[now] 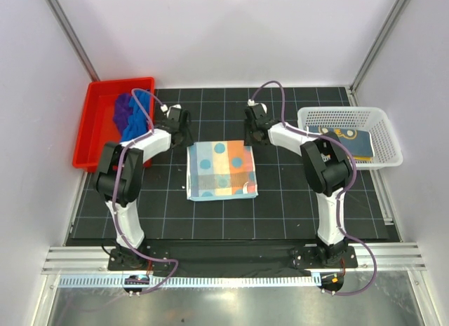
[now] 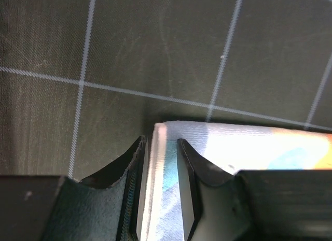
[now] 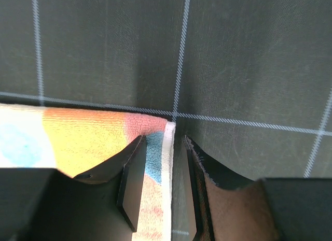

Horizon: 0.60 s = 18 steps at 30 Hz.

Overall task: Fold and stack the towels
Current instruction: Fold the towel

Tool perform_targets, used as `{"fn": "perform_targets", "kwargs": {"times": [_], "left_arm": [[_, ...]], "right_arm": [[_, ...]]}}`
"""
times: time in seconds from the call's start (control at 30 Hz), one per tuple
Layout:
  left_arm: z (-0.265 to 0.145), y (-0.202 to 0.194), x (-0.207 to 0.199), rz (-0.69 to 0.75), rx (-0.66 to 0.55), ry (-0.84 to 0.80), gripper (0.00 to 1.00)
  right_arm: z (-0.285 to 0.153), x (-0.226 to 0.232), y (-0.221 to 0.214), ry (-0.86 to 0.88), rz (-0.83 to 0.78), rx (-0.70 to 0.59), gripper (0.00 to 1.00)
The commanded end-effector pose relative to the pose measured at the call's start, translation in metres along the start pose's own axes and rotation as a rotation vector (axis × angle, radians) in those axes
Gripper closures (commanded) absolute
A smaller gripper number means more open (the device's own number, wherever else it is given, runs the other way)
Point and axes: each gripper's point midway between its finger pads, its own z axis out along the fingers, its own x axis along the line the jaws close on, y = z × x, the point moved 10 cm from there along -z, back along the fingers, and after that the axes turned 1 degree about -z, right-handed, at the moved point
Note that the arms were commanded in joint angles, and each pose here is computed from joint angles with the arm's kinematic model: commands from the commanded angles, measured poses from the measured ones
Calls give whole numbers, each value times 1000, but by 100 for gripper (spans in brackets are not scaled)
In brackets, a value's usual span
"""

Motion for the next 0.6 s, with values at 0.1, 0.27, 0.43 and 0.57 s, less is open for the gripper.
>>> {"fn": "perform_targets", "kwargs": {"times": [0.1,0.27,0.43,0.57], "left_arm": [[10,12,5,11,-3,3,67],[17,13,8,13,13,-2,67],[19,14,5,15,17,-25,66],[20,14,3,13,19,-47,65]], "right_arm": [[10,0,14,22,3,-19,60],[14,-2,12,18,-1,-15,60],[18,-3,12,16,-12,-7,60],[18,-1,13,32,-13,-8,60]]}}
